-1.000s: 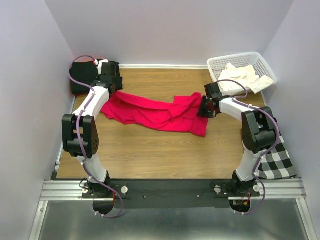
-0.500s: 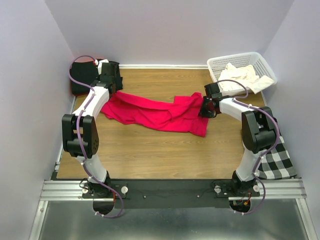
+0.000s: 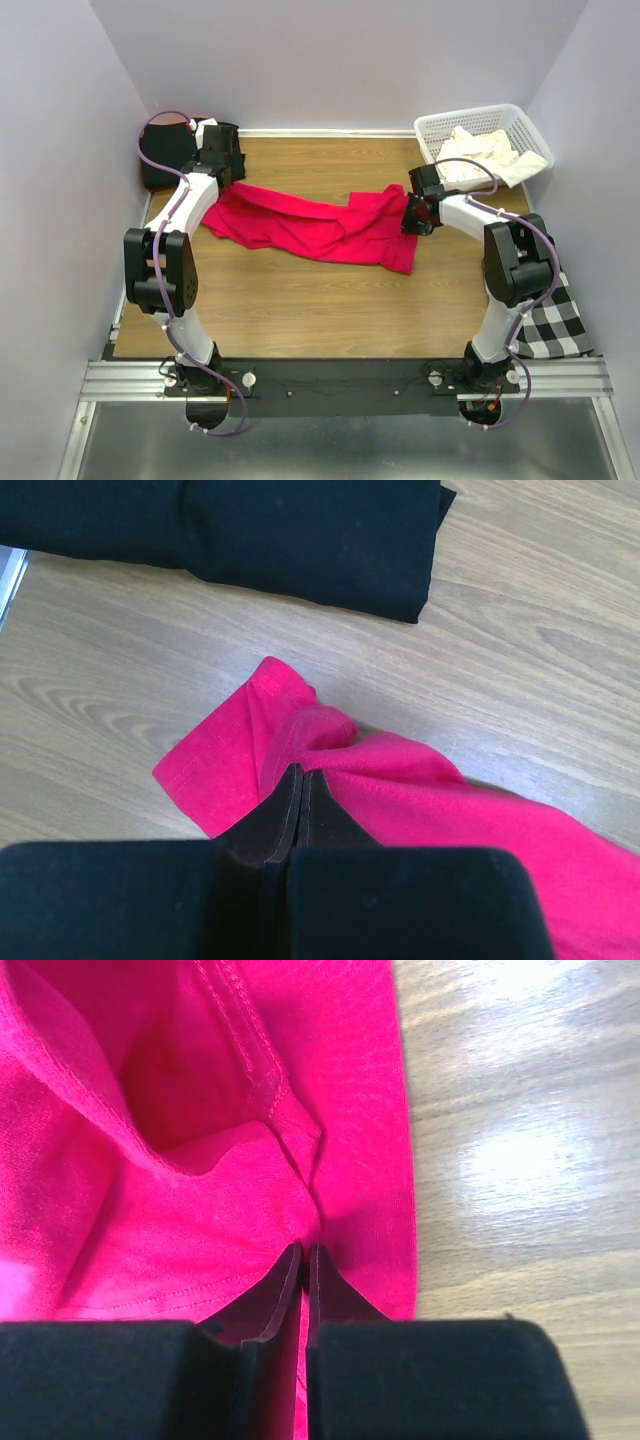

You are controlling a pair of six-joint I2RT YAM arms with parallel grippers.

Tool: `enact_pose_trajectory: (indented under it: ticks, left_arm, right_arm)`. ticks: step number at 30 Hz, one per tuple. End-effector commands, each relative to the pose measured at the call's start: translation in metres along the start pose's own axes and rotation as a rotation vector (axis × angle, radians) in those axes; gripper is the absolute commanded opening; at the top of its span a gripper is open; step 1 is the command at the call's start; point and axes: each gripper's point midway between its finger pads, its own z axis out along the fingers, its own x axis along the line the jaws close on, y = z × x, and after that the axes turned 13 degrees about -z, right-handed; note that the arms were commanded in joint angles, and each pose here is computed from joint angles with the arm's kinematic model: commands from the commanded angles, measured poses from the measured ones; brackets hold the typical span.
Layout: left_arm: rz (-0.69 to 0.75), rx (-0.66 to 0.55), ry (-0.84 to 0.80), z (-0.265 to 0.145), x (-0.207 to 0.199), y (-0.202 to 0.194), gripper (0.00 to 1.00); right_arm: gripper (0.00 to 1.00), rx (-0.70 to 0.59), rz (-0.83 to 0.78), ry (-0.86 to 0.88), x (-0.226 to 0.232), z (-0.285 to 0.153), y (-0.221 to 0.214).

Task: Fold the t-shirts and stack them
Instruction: Flatten out the tshirt

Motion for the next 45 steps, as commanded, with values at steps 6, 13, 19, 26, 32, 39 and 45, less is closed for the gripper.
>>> enact_pose_trajectory:
  ticks: [6,13,19,26,32,39,45]
  left_arm:
    - [-0.003,-0.006,-0.01,-0.001,0.0,0.002,0.0]
    - [-0.006,-0.005,-0.009,0.0,0.0,0.002,0.0]
    - [-0.007,-0.004,-0.02,-0.003,-0.002,0.003,0.0]
    - [0.041,0.076,-0.072,-0.009,-0.002,-0.023,0.0]
    - [0.127,0.224,-0.109,-0.015,0.005,-0.088,0.0]
    - [0.269,0.304,-0.205,-0.025,-0.018,-0.13,0.0]
    - [0.277,0.273,-0.265,-0.04,-0.031,-0.13,0.24]
  right_arm:
    - [0.12,-0.055,-0.016,-0.074,-0.012,-0.023,0.024]
    - [0.01,-0.09,-0.024,-0.088,-0.014,-0.04,0.04]
    - [0.01,-0.151,-0.008,-0.186,-0.031,-0.068,0.057]
    - [0.01,-0.178,0.081,-0.341,-0.076,-0.105,0.065]
    - [0.01,-0.157,0.173,-0.44,-0.124,-0.12,0.061]
    - [0.01,-0.161,0.223,-0.504,-0.164,-0.127,0.07]
    - [0.01,-0.138,0.224,-0.527,-0.169,-0.119,0.065]
